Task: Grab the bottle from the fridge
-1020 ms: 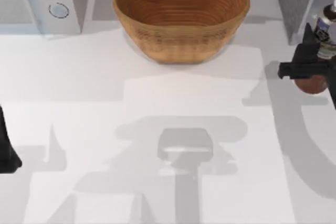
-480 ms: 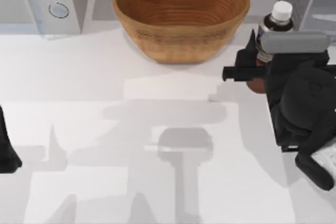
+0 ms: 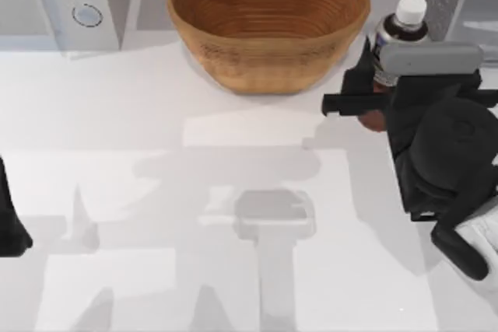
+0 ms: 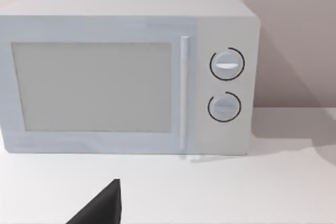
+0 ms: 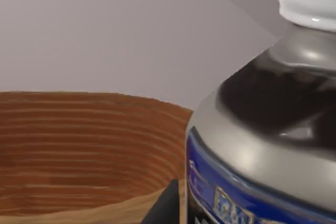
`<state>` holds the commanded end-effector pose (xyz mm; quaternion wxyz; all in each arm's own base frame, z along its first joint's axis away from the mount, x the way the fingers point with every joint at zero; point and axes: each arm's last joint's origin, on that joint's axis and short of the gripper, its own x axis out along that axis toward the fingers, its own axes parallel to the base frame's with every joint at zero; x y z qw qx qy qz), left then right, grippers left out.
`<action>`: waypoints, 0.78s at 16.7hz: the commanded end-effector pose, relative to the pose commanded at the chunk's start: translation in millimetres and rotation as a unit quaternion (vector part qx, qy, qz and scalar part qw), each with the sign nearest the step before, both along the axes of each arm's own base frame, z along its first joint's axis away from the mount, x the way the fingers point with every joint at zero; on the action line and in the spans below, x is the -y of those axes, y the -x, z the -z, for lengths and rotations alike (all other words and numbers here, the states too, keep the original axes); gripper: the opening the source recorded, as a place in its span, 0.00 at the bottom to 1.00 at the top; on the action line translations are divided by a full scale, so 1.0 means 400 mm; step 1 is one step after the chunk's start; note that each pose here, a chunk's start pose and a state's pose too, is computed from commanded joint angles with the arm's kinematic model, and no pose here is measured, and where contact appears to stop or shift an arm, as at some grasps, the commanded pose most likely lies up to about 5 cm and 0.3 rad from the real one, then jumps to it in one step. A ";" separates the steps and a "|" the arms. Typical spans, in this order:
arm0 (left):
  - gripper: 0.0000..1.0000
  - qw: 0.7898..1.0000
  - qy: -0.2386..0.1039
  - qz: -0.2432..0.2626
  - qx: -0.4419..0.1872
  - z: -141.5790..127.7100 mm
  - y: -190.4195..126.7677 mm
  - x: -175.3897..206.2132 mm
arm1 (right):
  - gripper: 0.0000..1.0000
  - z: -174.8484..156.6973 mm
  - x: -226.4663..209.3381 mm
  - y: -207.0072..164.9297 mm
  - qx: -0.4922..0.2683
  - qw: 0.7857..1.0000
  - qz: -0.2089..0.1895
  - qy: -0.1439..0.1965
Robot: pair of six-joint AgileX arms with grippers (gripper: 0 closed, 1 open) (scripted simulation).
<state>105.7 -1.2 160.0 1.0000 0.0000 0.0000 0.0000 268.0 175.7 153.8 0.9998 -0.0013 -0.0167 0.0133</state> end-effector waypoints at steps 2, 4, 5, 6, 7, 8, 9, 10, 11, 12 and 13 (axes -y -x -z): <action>1.00 1.000 0.000 0.000 0.000 0.000 0.000 0.000 | 0.00 0.008 -0.008 -0.011 0.008 1.000 -0.008 0.001; 1.00 1.000 0.000 0.000 0.000 0.000 0.000 0.000 | 0.00 0.040 -0.006 -0.027 -0.003 1.000 -0.008 0.010; 1.00 1.000 0.000 0.000 0.000 0.000 0.000 0.000 | 0.00 0.058 -0.003 -0.037 -0.009 1.000 -0.006 0.014; 1.00 1.000 0.000 0.000 0.000 0.000 0.000 0.000 | 0.00 0.075 0.000 -0.050 -0.015 1.000 -0.003 0.015; 1.00 1.000 0.000 0.000 0.000 0.000 0.000 0.000 | 0.00 0.090 0.003 -0.066 -0.019 1.000 0.001 0.016; 1.00 1.000 0.000 0.000 0.000 0.000 0.000 0.000 | 0.00 0.102 0.007 -0.084 -0.020 1.000 0.005 0.014; 1.00 1.000 0.000 0.000 0.000 0.000 0.000 0.000 | 0.00 0.109 0.011 -0.101 -0.020 1.000 0.010 0.012; 1.00 1.000 0.000 0.000 0.000 0.000 0.000 0.000 | 0.00 0.113 0.012 -0.115 -0.017 1.000 0.013 0.008; 1.00 1.000 0.000 0.000 0.000 0.000 0.000 0.000 | 0.00 0.114 0.013 -0.123 -0.015 1.000 0.014 0.005; 1.00 1.000 0.000 0.000 0.000 0.000 0.000 0.000 | 0.00 0.114 0.013 -0.124 -0.015 1.000 0.014 0.005; 1.00 1.000 0.000 0.000 0.000 0.000 0.000 0.000 | 0.00 0.114 0.013 -0.124 -0.015 1.000 0.014 0.005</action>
